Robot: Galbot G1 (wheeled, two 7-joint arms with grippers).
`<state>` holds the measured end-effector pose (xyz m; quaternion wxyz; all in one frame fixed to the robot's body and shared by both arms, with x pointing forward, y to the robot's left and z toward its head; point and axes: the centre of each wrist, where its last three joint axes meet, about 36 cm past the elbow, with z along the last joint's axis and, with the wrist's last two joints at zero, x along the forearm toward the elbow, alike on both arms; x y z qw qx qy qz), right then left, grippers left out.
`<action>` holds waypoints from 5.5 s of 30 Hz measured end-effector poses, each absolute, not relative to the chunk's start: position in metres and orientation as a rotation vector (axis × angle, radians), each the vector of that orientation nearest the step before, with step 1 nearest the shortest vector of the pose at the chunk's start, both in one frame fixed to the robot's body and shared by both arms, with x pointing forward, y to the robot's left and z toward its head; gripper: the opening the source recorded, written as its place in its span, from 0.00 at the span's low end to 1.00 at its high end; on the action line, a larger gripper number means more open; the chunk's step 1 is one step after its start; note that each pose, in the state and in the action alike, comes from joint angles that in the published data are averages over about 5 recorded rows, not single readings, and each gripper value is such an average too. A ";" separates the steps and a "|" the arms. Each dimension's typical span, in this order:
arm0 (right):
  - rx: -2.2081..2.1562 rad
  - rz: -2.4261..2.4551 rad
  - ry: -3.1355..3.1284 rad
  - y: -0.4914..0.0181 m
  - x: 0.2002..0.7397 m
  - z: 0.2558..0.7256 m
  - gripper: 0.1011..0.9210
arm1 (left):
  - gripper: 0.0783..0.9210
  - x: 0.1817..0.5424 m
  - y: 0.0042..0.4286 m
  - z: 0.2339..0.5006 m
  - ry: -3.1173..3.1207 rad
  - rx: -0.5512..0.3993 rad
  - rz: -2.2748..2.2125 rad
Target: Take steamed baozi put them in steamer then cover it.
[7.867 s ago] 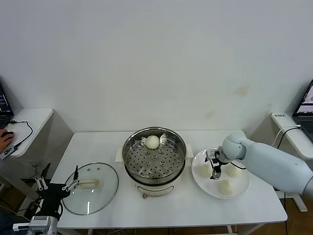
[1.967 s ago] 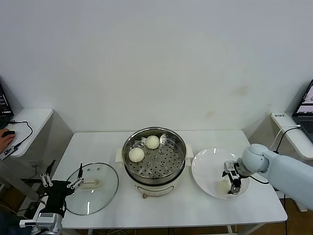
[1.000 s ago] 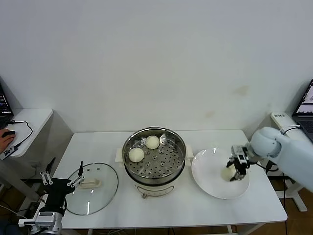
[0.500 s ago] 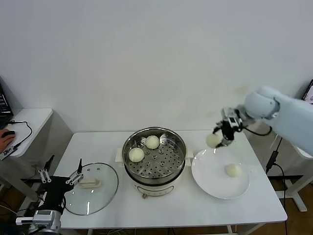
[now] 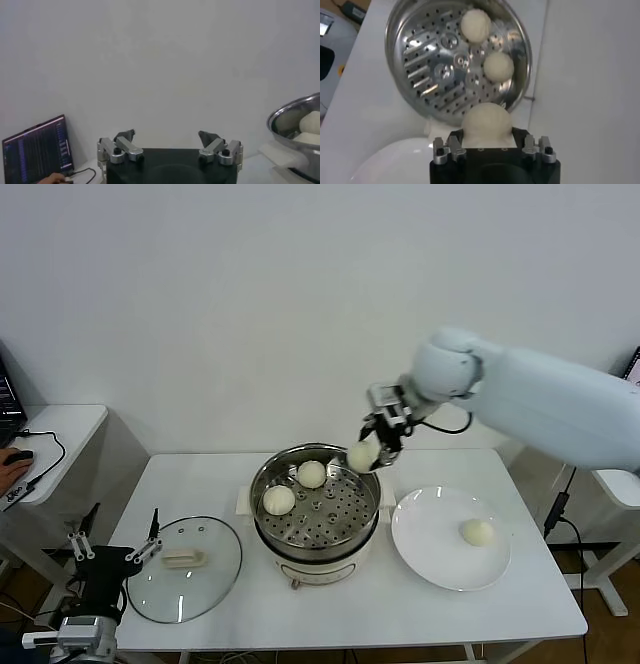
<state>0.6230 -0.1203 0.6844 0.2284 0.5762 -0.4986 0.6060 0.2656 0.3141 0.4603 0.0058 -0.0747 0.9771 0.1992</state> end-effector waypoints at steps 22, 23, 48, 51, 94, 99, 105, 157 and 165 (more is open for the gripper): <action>1.882 2.017 -0.952 -0.028 0.585 0.594 0.65 | 0.88 0.263 0.315 0.465 3.041 -0.289 0.604; 1.892 2.023 -0.940 -0.027 0.583 0.592 0.65 | 0.88 0.263 0.315 0.465 3.041 -0.290 0.604; 1.926 2.081 -0.896 -0.048 0.581 0.619 0.88 | 0.88 0.265 0.314 0.466 3.037 -0.276 0.604; 1.894 2.062 -0.949 -0.060 0.583 0.634 0.88 | 0.88 0.266 0.317 0.467 3.035 -0.276 0.610; 1.076 1.322 -1.510 -0.393 0.574 0.515 0.88 | 0.88 0.283 0.317 0.454 3.062 -0.143 0.675; 1.057 1.302 -1.497 -0.403 0.585 0.498 0.88 | 0.88 0.282 0.318 0.454 3.065 -0.148 0.678; 1.041 1.279 -1.493 -0.409 0.597 0.479 0.88 | 0.88 0.281 0.318 0.454 3.065 -0.149 0.679; 1.035 1.315 -1.591 -0.371 0.627 0.601 0.60 | 0.88 0.280 0.311 0.460 3.050 -0.131 0.665; 1.146 1.355 -1.671 -0.295 0.622 0.669 0.61 | 0.88 0.279 0.308 0.460 3.050 -0.131 0.647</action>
